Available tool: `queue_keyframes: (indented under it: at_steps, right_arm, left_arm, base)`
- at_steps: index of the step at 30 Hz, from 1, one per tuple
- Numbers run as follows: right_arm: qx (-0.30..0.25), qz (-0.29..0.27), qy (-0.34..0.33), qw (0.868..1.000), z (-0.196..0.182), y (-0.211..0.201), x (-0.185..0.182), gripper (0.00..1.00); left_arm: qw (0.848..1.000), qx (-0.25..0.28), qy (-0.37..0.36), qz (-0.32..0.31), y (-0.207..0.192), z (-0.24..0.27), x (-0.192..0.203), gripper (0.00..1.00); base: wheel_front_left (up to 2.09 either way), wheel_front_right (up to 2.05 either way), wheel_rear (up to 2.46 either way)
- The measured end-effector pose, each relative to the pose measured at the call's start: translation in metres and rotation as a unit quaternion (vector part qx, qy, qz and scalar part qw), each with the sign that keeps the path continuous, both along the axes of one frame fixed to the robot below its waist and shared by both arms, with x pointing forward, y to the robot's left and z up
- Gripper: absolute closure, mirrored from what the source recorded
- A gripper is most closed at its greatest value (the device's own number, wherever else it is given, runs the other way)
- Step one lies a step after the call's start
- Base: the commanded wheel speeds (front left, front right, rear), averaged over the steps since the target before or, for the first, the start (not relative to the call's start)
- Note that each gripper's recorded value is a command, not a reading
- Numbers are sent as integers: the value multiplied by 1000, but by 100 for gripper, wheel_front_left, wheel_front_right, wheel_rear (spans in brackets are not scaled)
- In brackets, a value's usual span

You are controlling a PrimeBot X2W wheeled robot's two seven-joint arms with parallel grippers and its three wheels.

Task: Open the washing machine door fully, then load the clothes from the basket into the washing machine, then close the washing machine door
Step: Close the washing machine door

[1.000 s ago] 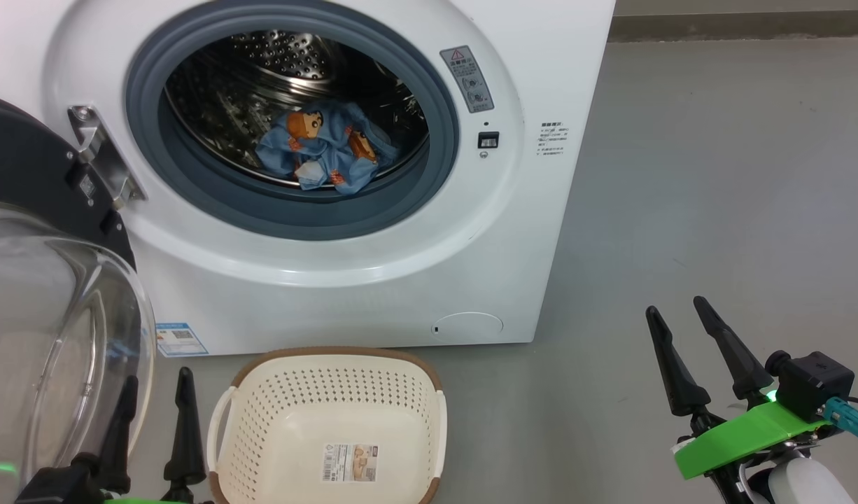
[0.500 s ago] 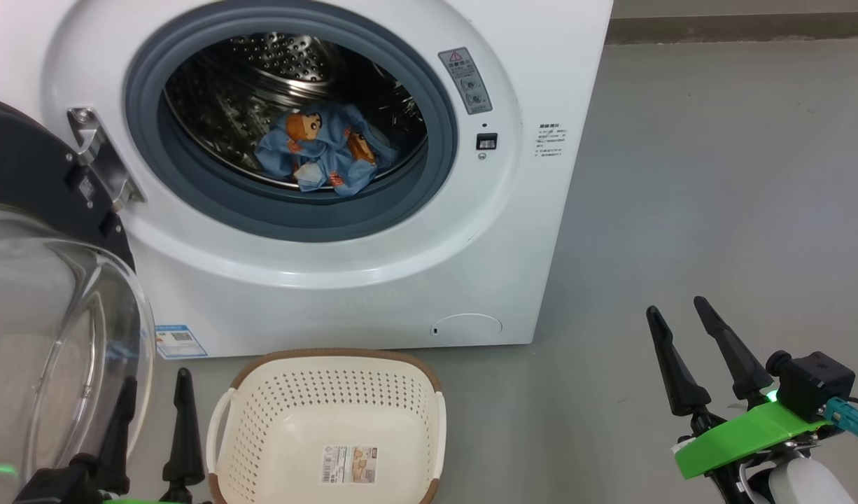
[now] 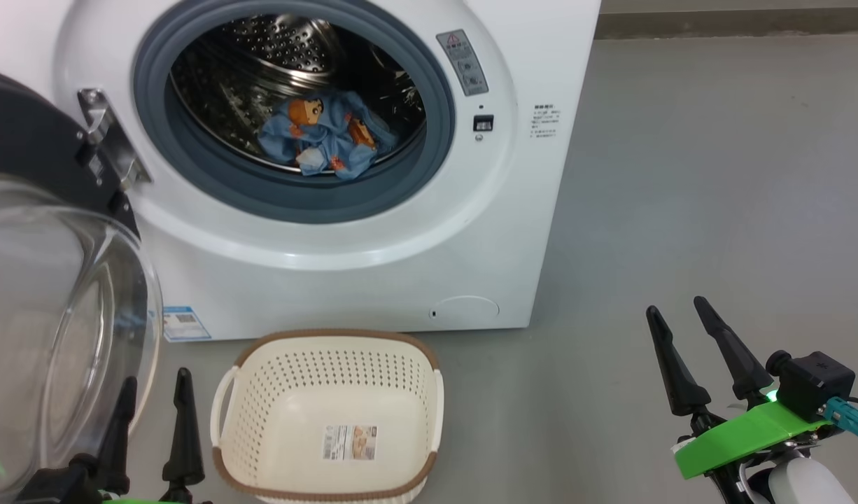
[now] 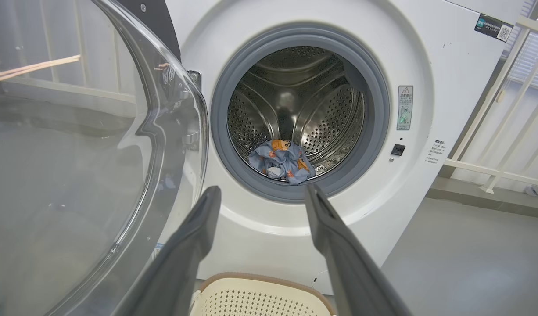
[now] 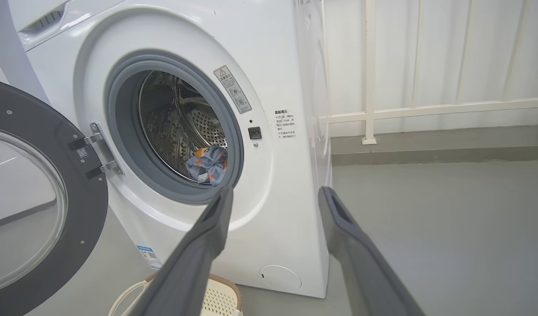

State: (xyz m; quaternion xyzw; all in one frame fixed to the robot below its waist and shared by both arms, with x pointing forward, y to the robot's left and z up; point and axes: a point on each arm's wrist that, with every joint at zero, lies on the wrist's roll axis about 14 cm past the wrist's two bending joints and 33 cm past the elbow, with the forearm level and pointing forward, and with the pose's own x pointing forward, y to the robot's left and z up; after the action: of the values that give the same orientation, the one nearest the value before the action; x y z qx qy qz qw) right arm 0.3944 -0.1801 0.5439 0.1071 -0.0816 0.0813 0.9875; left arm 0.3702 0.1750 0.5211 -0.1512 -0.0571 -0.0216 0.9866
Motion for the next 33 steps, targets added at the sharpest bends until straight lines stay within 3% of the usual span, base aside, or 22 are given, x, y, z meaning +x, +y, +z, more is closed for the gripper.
queue_keyframes:
  at_steps: [11,33]
  right_arm:
    - [0,0,-3,1000,2,0,-1,0]
    - [-2,4,-3,1000,2,2,-2,0]
  left_arm:
    - [1000,0,-2,0,0,1,-1,0]
    - [1000,0,-2,-5,-3,1,-1,0]
  base:
    - [-143,143,0]
    - [-5,5,0]
